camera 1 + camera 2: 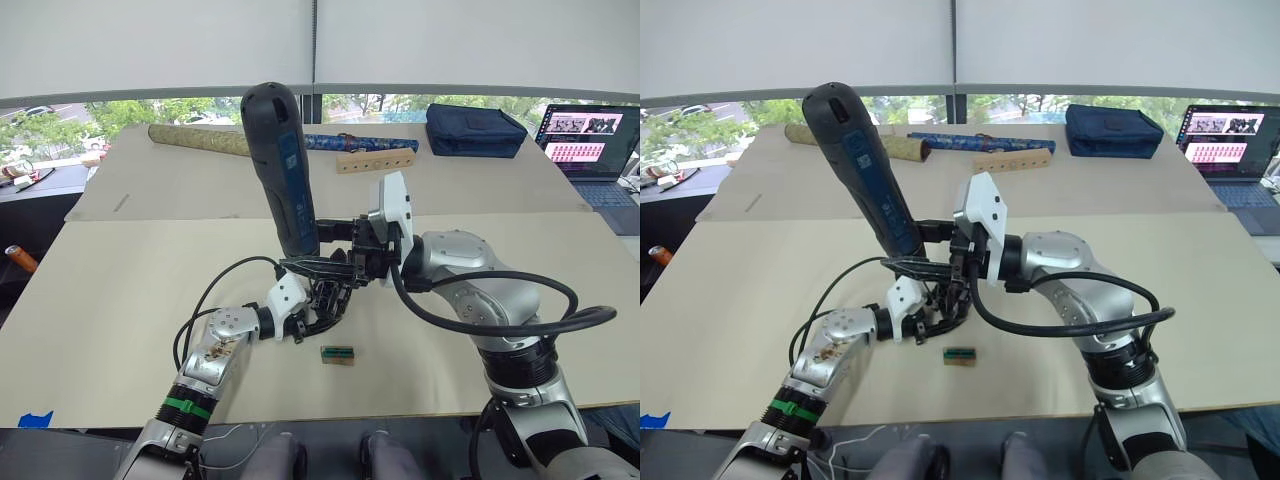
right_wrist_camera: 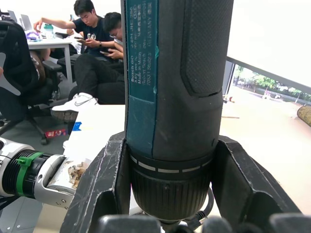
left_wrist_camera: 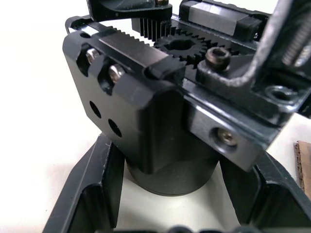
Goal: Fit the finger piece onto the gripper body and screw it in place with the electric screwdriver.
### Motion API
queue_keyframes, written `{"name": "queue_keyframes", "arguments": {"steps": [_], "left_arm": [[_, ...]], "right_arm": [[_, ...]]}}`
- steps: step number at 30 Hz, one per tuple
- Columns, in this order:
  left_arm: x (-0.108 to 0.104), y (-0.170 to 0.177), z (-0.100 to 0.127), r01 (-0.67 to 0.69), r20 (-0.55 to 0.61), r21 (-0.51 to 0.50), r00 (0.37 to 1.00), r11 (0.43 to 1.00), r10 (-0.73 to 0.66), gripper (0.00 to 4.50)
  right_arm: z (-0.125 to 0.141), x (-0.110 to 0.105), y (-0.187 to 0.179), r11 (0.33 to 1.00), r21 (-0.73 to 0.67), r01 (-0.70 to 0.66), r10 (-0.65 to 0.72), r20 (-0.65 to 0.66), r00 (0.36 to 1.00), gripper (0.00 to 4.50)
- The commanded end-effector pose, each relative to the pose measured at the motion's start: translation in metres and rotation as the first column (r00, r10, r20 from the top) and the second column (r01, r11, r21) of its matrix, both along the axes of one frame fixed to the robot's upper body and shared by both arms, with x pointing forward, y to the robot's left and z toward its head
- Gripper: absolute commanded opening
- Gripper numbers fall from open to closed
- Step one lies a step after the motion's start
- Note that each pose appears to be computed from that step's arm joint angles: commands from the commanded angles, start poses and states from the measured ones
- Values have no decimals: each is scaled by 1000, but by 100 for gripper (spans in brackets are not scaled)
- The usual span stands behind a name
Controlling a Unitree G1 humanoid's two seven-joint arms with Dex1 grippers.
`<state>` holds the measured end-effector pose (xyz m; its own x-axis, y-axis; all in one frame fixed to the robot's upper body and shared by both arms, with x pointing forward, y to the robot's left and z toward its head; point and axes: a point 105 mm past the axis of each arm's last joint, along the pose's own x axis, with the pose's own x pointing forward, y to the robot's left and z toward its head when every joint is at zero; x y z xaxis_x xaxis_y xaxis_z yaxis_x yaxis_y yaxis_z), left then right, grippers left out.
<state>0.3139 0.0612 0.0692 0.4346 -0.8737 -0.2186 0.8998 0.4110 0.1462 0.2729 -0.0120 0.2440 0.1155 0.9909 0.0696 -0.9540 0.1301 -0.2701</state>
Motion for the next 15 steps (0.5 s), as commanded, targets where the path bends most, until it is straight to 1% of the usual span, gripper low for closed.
{"name": "queue_keyframes", "arguments": {"steps": [1, 15], "left_arm": [[-8, 1, -16, 9, -66, 28, 998, 1000, -7, 231], [-8, 1, -17, 11, -70, 28, 998, 1000, -9, 231]], "right_arm": [[14, -8, 1, 999, 15, -29, 28, 63, 998, 190], [9, -7, -1, 1000, 8, -20, 20, 46, 999, 190]]}}
